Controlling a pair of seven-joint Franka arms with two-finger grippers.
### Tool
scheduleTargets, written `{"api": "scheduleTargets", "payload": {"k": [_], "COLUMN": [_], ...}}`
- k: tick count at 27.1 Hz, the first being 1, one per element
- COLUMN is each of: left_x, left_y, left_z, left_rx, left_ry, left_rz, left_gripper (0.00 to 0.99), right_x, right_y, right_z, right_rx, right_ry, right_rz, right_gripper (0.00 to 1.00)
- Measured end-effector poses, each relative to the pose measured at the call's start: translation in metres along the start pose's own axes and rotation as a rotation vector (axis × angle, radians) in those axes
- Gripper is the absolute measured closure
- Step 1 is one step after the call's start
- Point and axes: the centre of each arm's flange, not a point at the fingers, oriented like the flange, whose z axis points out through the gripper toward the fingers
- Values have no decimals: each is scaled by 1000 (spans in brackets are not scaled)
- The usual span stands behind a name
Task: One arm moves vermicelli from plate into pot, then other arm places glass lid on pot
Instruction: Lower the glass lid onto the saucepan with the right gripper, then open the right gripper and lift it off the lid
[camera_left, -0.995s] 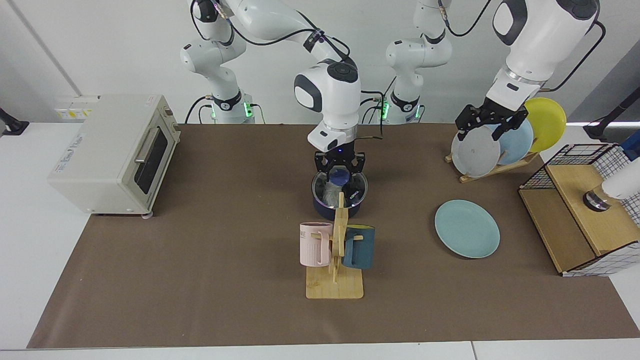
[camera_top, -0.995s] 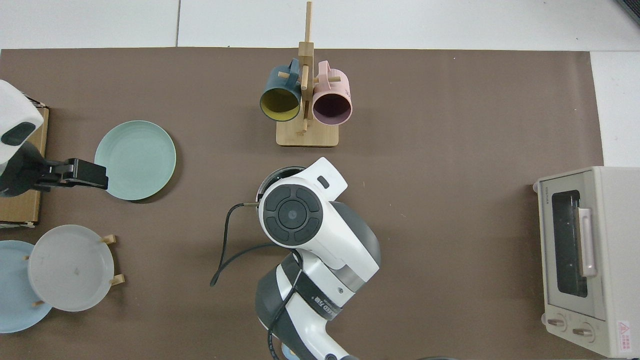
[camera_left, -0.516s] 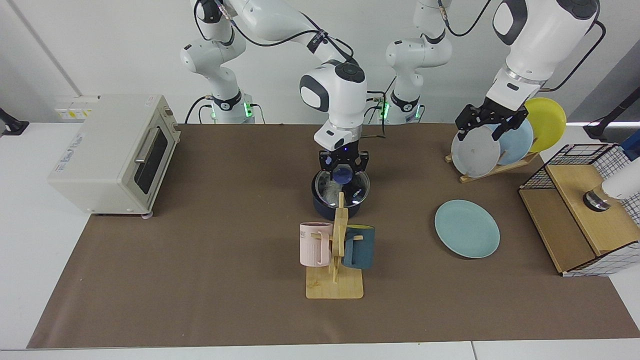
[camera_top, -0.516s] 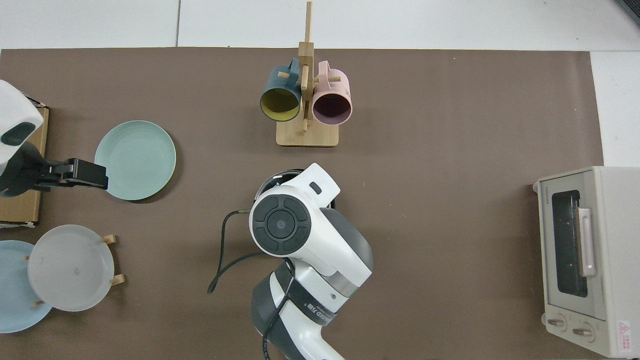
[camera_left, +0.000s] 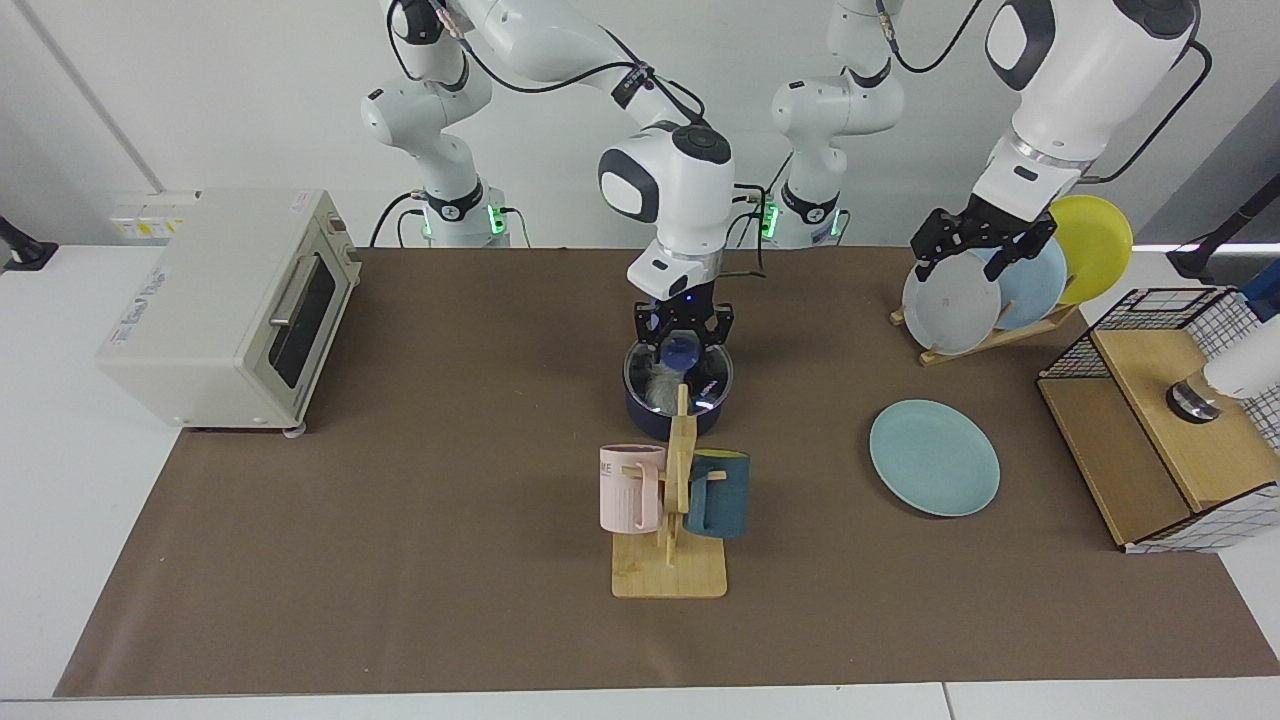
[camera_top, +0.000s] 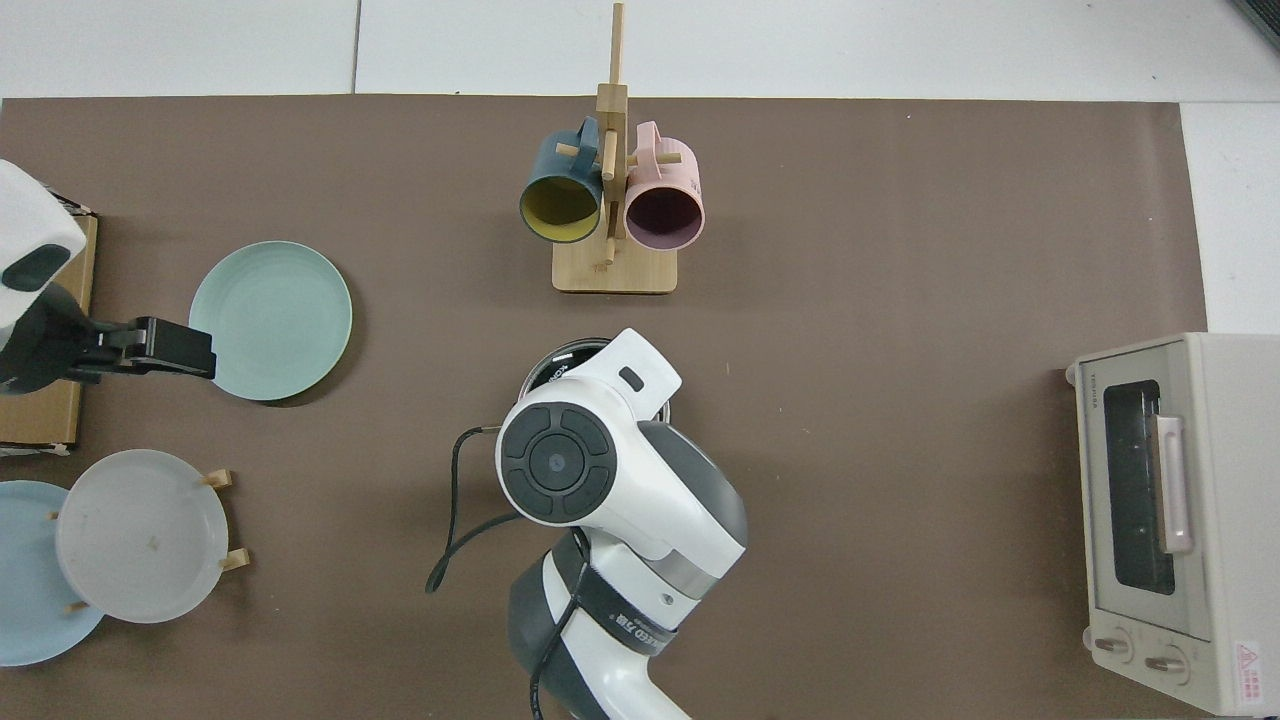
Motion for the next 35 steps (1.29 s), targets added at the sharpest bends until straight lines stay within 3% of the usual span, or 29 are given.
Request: {"api": "scheduleTargets", "payload": {"k": [9, 12, 14, 16, 22, 29, 35], "left_x": [0, 0, 0, 0, 0, 0, 0], "left_y": [0, 0, 0, 0, 0, 0, 0], "left_z": [0, 0, 0, 0, 0, 0, 0], "left_rx": [0, 0, 0, 0, 0, 0, 0], "left_ry": [0, 0, 0, 0, 1, 1, 1], "left_rz": [0, 0, 0, 0, 0, 0, 0], "left_gripper": [0, 0, 0, 0, 0, 0, 0], "right_x": [0, 2, 5, 10, 30, 58, 77], "right_y": [1, 4, 8, 11, 19, 45, 100], "right_z": [1, 6, 7, 6, -15, -69, -122], "right_rx": [-1, -8, -9, -8, 5, -21, -43], "right_ry": [0, -4, -4, 0, 27, 24, 6], "right_rz": [2, 14, 22, 30, 61, 119, 150], "right_gripper": [326, 198, 53, 0, 0, 0, 0]}}
